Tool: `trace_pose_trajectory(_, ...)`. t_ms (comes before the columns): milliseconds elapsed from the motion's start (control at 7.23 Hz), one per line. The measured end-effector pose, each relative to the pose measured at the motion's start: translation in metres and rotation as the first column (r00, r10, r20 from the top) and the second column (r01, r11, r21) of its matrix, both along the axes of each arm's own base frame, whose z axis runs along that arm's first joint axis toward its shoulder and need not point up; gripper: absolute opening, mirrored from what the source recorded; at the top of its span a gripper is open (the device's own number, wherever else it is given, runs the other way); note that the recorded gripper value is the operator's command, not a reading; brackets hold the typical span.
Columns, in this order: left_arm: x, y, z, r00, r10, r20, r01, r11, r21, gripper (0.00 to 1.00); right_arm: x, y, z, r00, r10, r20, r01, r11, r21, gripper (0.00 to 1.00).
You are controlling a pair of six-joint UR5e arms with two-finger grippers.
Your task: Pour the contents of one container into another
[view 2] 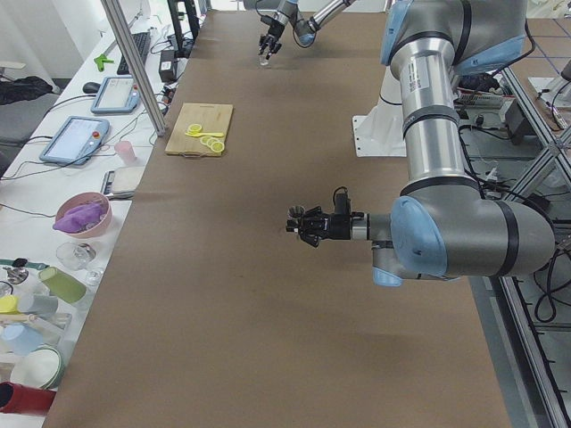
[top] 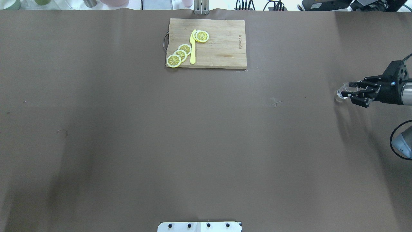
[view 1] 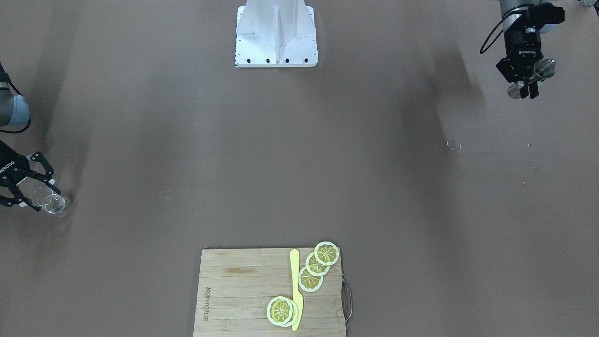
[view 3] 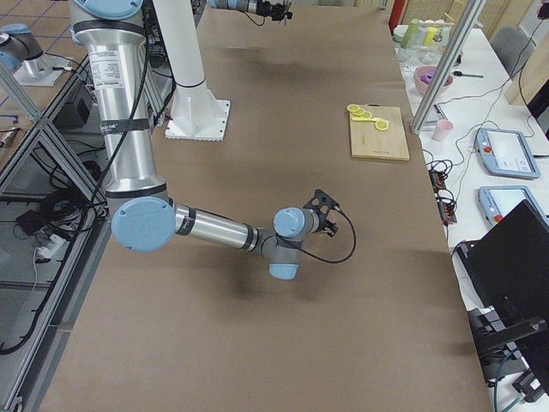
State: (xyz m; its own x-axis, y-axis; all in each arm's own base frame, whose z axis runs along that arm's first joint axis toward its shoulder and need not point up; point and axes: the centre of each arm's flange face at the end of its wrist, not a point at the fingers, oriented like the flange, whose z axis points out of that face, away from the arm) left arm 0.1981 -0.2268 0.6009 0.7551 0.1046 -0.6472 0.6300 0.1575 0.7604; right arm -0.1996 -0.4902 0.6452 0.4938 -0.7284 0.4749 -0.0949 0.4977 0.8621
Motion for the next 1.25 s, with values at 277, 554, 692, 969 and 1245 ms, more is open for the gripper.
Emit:
trace_pose_trajectory(277, 0.007, 0.0, 0.0, 1.0, 0.003, -0.011, -0.003, 1.0, -0.002, 0.0, 0.0, 0.001, -0.002, 1.0, -0.001, 0.014, 0.001, 1.0, 0.004, 0.99)
trace_pose_trajectory(554, 0.017, 0.0, 0.0, 1.0, 0.002, -0.013, -0.002, 1.0, -0.001, 0.0, 0.0, 0.002, -0.002, 1.0, -0.001, 0.018, 0.001, 1.0, 0.003, 0.99)
trace_pose_trajectory(692, 0.02, -0.001, -0.004, 1.0, -0.001, -0.005, 0.002, 1.0, 0.003, 0.0, 0.001, 0.002, -0.002, 1.0, -0.002, 0.019, 0.002, 1.0, 0.002, 0.99)
trace_pose_trajectory(969, 0.026, -0.009, -0.023, 1.0, -0.005, 0.015, 0.005, 1.0, 0.011, 0.0, 0.001, 0.005, -0.008, 0.999, -0.025, 0.045, 0.026, 1.0, -0.017, 0.99)
trace_pose_trajectory(1245, 0.037, -0.023, -0.043, 1.0, -0.006, 0.027, 0.005, 1.0, 0.017, 0.0, 0.02, 0.007, -0.011, 0.995, -0.069, 0.071, 0.073, 0.996, -0.054, 0.99)
